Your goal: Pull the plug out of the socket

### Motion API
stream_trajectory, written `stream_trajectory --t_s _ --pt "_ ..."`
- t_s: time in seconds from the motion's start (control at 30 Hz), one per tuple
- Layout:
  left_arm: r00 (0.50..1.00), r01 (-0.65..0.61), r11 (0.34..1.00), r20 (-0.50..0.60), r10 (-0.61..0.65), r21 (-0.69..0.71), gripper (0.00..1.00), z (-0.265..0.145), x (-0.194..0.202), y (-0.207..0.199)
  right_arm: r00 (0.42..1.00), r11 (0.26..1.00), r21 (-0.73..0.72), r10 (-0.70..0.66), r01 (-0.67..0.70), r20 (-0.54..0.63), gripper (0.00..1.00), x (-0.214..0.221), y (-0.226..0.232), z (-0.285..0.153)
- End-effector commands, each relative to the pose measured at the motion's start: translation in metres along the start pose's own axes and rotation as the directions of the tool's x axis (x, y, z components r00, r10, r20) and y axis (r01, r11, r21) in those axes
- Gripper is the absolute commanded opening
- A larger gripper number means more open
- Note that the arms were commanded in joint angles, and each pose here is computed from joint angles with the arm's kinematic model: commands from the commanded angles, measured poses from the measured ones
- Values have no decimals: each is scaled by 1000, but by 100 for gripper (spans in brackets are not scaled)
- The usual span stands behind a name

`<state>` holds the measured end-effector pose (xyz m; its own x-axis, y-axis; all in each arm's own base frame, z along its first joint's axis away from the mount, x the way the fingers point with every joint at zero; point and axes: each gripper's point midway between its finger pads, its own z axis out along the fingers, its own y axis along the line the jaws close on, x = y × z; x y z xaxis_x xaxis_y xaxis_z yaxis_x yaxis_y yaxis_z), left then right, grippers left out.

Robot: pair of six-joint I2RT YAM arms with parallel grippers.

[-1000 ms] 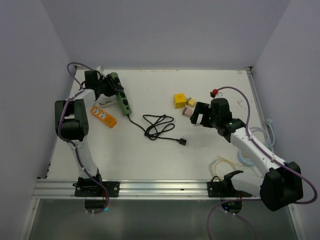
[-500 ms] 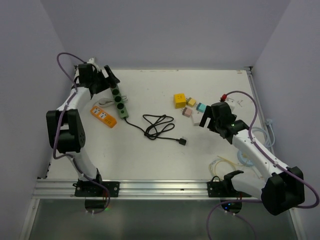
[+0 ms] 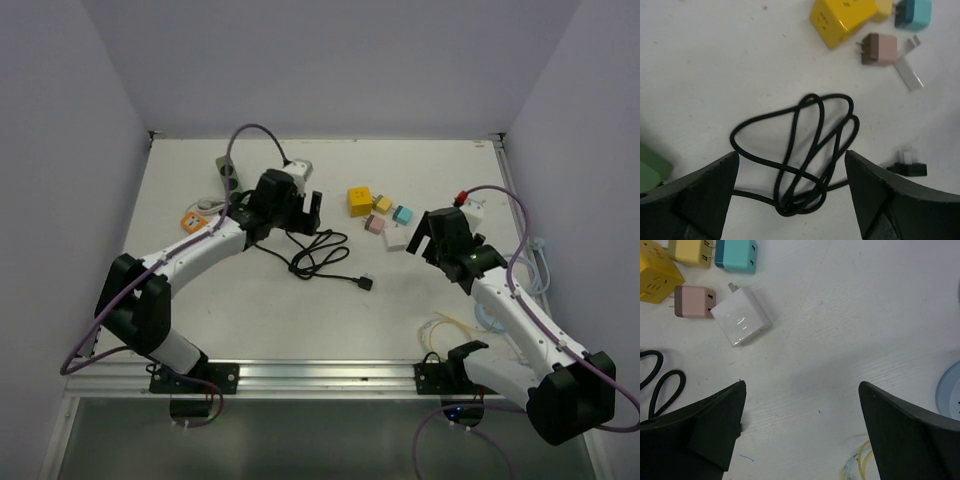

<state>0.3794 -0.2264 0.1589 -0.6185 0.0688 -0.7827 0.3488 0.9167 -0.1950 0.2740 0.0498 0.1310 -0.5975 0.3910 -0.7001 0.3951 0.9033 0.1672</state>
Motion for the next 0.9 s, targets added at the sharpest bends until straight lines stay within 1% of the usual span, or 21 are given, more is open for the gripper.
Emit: stream_trajectory --t_s 0.0,0.07,0.1,0.17,0.2,0.27,0.3,0.33,0.37,0.4,0.43,0.47,0.57,0.67,0.7,0.77,0.87 --pt "980 -182 983 -79 184 20 89 -3 50 -39 996 997 42 57 -60 65 99 -16 -10 -9" --pt "962 -251 968 -109 252 21 85 6 70 -52 995 997 37 66 -68 72 99 -17 -11 -11" --pt "945 -299 953 -118 304 53 84 6 81 -71 995 997 35 67 -69 73 99 -16 -11 -11" --pt "915 -376 925 -138 380 55 83 15 94 -83 994 997 28 74 -76 75 99 -15 -11 -12" --pt "897 -413 907 -138 421 81 82 15 102 -99 995 997 27 71 -73 70 99 -13 -11 -12" --pt "878 -448 890 -142 456 89 79 24 112 -108 995 997 26 72 -74 66 99 -11 -12 -12" --pt "874 -453 886 -146 464 102 77 26 117 -112 995 997 26 73 -75 66 99 -11 -12 -12" --pt "876 -452 888 -149 459 83 75 31 115 -111 995 997 25 75 -76 65 99 -10 -13 -12" --pt "868 -459 886 -180 463 65 70 39 125 -106 994 996 20 80 -81 70 99 -10 -13 -13" --pt "867 -463 885 -184 463 47 68 43 123 -104 995 997 22 78 -80 68 99 -9 -14 -13" --pt "860 -473 881 -217 462 -1 65 49 130 -94 995 997 23 78 -80 69 99 -8 -16 -13" --pt "859 -477 879 -227 458 -30 55 52 130 -89 994 996 23 79 -81 71 99 -8 -16 -14" --pt "872 -458 883 -246 423 -106 43 57 131 -72 994 996 31 78 -81 81 99 -7 -21 -15" --pt "896 -403 904 -265 357 -144 36 62 132 -49 994 996 46 74 -78 85 99 -6 -25 -16" --pt "902 -383 907 -282 327 -174 36 63 133 -34 994 996 47 74 -78 86 99 -6 -25 -16" --pt "911 -354 909 -302 281 -219 34 63 135 -16 994 996 56 71 -76 87 99 -5 -27 -15" --pt "935 -273 903 -314 167 -332 31 61 130 36 993 994 73 71 -78 91 99 -5 -31 -15"
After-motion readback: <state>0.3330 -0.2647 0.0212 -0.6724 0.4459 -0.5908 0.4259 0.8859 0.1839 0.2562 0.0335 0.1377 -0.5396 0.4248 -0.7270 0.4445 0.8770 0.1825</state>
